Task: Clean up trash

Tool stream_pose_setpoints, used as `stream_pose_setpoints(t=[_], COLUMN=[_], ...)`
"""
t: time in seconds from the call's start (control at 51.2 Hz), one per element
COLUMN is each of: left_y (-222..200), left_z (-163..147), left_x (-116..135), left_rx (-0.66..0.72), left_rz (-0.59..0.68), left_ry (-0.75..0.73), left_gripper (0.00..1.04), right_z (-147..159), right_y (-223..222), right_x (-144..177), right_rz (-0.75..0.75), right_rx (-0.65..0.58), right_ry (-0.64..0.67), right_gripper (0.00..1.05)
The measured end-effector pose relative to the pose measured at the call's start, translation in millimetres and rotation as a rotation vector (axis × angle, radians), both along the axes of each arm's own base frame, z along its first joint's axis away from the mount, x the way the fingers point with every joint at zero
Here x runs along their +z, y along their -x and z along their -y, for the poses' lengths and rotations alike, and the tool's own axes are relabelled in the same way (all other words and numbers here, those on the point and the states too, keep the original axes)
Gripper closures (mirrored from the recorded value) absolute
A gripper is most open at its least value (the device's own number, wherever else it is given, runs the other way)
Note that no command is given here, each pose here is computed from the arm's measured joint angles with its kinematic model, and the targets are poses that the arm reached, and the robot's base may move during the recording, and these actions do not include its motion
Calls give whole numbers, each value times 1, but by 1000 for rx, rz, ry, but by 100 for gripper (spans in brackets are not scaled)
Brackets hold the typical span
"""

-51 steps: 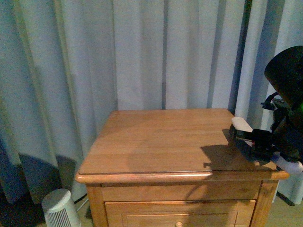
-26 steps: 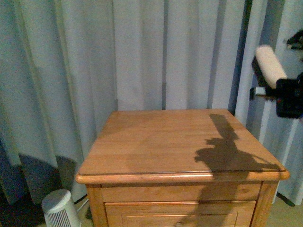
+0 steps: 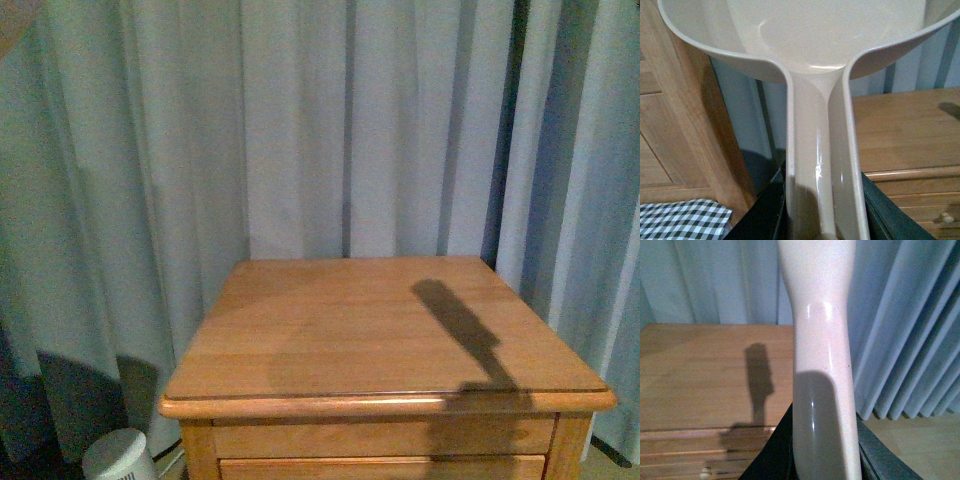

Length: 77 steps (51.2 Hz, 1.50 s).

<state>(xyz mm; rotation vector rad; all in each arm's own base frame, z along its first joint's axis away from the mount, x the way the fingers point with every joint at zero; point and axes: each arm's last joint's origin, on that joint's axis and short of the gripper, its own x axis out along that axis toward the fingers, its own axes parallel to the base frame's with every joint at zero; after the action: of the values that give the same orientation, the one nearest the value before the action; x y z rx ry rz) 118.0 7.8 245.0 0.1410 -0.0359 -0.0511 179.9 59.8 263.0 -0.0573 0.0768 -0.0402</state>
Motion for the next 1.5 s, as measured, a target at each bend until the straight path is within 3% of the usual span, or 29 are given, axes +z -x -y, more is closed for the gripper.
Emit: stream_pose_setpoints(t=[0.293, 1.503], left_y=[0, 0], left_z=[0, 0], left_x=[0, -1], left_rx=[0, 3], left_rz=[0, -2], left_ry=[0, 3], left_gripper=[78, 78], right_z=[21, 22], right_y=[51, 52], right_x=[-13, -17], right_rz=[67, 50], right_rx=[-71, -100], right_ry=[-29, -69], right_gripper=[86, 86])
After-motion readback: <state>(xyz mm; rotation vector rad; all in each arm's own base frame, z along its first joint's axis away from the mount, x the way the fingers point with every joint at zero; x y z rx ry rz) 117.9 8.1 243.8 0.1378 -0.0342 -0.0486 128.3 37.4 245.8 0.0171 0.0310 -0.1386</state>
